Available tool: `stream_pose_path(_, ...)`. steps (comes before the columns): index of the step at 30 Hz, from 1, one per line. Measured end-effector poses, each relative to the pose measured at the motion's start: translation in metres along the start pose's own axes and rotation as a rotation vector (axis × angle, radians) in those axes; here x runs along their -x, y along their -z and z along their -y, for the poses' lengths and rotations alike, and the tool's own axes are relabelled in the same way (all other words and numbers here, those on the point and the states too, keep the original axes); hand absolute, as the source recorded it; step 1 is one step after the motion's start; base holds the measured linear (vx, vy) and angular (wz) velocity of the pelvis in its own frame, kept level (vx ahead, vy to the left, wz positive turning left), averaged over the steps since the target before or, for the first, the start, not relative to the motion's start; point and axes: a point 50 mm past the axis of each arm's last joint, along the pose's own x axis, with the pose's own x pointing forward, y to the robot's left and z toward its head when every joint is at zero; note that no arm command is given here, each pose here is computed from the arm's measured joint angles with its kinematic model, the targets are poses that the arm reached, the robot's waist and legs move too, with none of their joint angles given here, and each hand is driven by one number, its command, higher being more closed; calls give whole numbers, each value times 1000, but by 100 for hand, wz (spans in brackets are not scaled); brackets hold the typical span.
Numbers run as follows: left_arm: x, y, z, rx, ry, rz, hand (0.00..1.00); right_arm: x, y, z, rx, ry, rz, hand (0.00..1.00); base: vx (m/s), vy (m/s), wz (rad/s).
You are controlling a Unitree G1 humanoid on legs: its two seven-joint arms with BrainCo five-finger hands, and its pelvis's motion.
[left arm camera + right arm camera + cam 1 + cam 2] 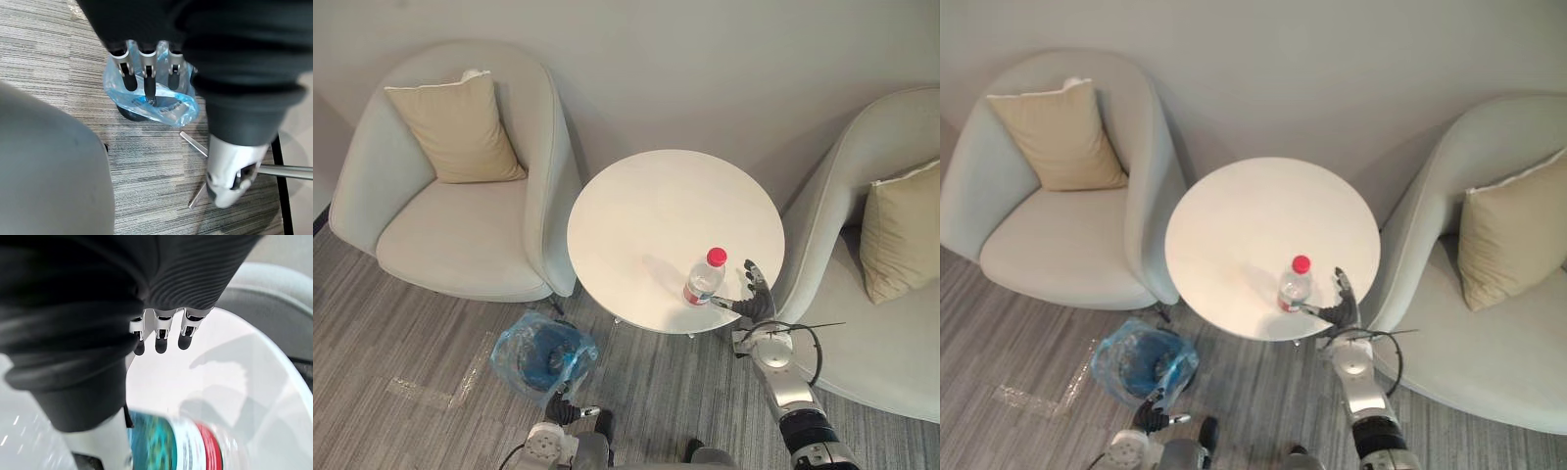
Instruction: Gather rubbish on tea table into small bin, then transfer packed bag to large trash can.
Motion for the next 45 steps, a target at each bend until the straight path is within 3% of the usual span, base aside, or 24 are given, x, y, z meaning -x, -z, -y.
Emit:
stream_pose_path(13,-4,-16,-2,12,-11,52,0,-14,-26,-11,-13,17,81,0,-31,10,9)
stream_pose_path(14,-4,-16,-2,14,-16,55,0,-16,-29,-11,-17,23,90,100,11,-15,3)
stream_pose_path(28,-5,-32,-2,69,-27,110,0,-24,-52,-17,-131,92,132,100,-8,-10,6)
stream_pose_path(33,-6,-34,-4,64,-30,116,0,-12,-60,-12,-153,87,197,100,0,-1,2)
stream_pose_path(45,-5,-23,-1,42,-19,71,0,35,-30,-10,-122,32,148,100,-3,14,-7)
